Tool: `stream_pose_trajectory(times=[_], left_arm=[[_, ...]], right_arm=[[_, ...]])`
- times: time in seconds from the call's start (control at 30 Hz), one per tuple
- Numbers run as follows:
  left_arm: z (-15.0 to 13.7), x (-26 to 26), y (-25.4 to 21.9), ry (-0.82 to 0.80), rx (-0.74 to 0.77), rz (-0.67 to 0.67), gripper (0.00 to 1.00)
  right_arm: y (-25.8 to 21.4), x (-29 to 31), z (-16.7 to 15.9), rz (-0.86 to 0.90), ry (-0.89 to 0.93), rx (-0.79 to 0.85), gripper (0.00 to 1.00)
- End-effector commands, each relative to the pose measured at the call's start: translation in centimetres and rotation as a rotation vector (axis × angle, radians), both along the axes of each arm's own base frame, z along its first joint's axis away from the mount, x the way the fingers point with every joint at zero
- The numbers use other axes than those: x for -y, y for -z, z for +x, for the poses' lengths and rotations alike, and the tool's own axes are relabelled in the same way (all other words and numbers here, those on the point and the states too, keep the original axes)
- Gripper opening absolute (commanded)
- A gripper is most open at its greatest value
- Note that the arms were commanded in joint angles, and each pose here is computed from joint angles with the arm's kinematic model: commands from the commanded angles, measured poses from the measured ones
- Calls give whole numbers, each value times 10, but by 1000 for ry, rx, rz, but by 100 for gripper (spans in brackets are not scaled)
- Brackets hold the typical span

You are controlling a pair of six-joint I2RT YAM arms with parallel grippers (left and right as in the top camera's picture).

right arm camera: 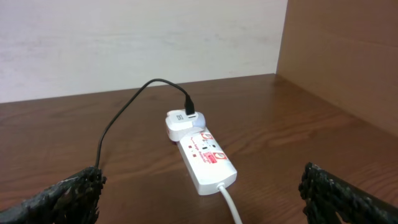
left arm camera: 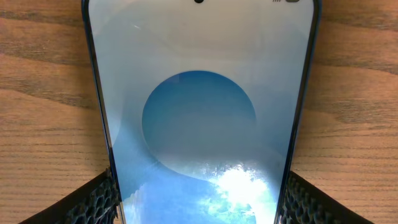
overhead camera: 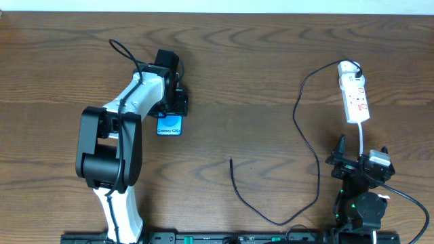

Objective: Plug charger to phone and switch on socket
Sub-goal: 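Lift the phone with the left gripper and raise it upright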

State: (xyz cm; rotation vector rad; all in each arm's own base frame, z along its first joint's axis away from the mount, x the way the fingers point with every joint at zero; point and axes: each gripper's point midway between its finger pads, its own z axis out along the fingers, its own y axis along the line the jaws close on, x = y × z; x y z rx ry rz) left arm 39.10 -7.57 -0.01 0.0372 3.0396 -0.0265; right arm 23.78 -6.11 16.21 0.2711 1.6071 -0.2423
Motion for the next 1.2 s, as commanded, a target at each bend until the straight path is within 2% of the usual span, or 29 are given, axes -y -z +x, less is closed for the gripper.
stream_pose_trajectory(times=[0.0,0.67,1.17], left_arm=[[4,1,-12,12,29,-9,7],[7,2,-17,12,39,-11,7],[16,3,-52,13,126,-27,7]], right_arm=[[-1,3,-1,13,15,8,99],[-1,3,-1,13,16,8,99],[-1,3,-1,13,15,8,99]])
